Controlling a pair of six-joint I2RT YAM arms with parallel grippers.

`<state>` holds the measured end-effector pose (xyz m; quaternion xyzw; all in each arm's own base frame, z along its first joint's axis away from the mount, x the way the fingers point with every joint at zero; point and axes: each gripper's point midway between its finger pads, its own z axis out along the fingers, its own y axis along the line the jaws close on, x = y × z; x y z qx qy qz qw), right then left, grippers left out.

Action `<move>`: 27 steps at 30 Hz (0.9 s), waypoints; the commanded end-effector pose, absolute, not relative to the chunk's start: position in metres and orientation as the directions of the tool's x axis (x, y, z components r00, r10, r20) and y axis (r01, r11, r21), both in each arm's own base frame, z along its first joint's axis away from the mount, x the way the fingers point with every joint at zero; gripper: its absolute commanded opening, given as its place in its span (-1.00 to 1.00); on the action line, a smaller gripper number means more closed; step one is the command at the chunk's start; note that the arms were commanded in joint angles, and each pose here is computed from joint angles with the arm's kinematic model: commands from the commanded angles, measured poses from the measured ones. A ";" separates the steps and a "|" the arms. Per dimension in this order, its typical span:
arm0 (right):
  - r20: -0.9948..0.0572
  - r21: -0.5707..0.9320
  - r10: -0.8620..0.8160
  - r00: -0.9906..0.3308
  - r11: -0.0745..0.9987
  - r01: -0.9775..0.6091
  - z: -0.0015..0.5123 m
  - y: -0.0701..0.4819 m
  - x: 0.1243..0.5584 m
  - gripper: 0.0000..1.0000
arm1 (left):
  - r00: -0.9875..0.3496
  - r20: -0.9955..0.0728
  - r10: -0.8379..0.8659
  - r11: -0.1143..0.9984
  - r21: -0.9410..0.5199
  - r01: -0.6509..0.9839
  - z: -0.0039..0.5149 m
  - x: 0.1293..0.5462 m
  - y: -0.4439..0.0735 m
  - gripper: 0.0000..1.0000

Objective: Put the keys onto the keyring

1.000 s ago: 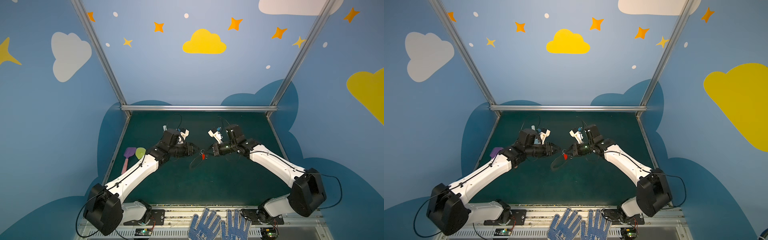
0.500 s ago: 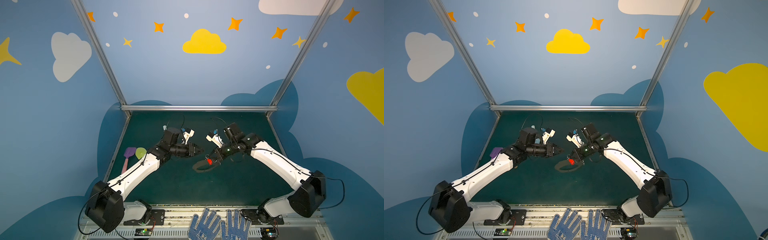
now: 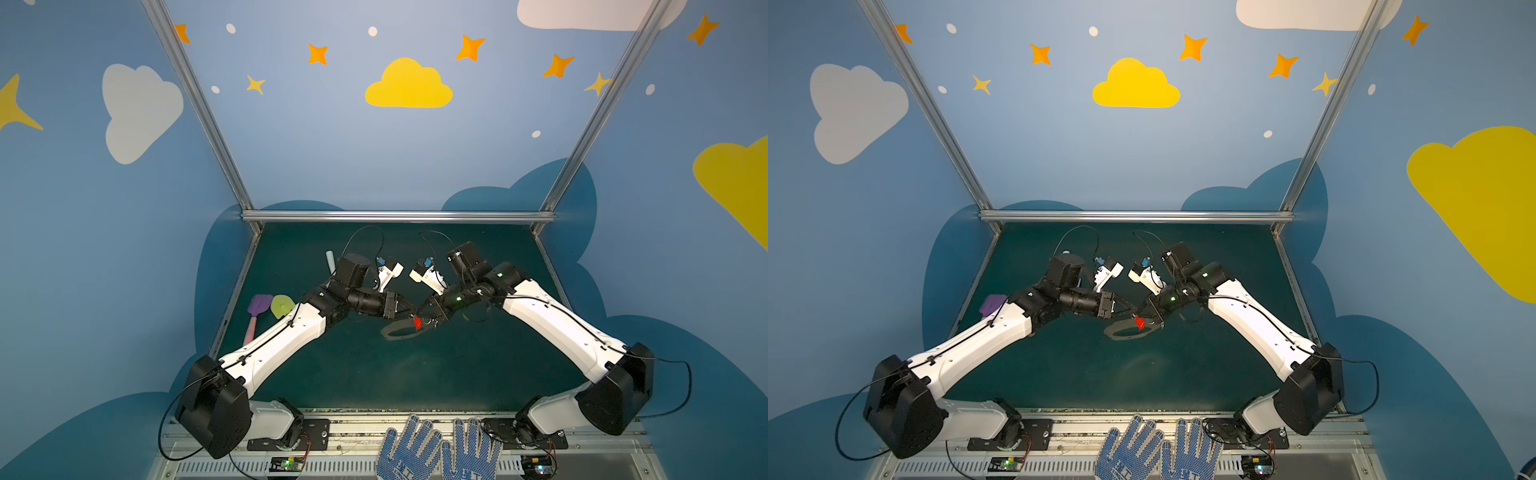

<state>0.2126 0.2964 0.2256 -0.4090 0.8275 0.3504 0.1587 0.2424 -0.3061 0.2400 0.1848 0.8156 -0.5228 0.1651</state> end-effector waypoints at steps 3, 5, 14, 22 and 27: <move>-0.622 0.448 -0.548 -0.559 0.336 -0.828 0.253 0.303 0.204 -1.00 | -0.863 -0.477 0.167 0.359 -0.786 0.504 0.243 0.238 -0.311 -0.45; -0.629 0.450 -0.545 -0.554 0.326 -0.831 0.255 0.303 0.203 -1.00 | -0.862 -0.475 0.176 0.347 -0.789 0.506 0.243 0.236 -0.312 -0.55; -0.667 0.445 -0.533 -0.521 0.276 -0.852 0.264 0.305 0.198 -1.00 | -0.857 -0.481 0.184 0.377 -0.771 0.514 0.239 0.236 -0.310 -0.62; -0.680 0.422 -0.542 -0.495 0.262 -0.868 0.262 0.302 0.195 -1.00 | -0.836 -0.538 0.110 0.437 -0.729 0.527 0.249 0.246 -0.291 -0.32; -0.690 0.388 -0.548 -0.473 0.271 -0.881 0.260 0.300 0.200 -1.00 | -0.819 -0.568 0.089 0.439 -0.715 0.544 0.258 0.247 -0.285 -0.27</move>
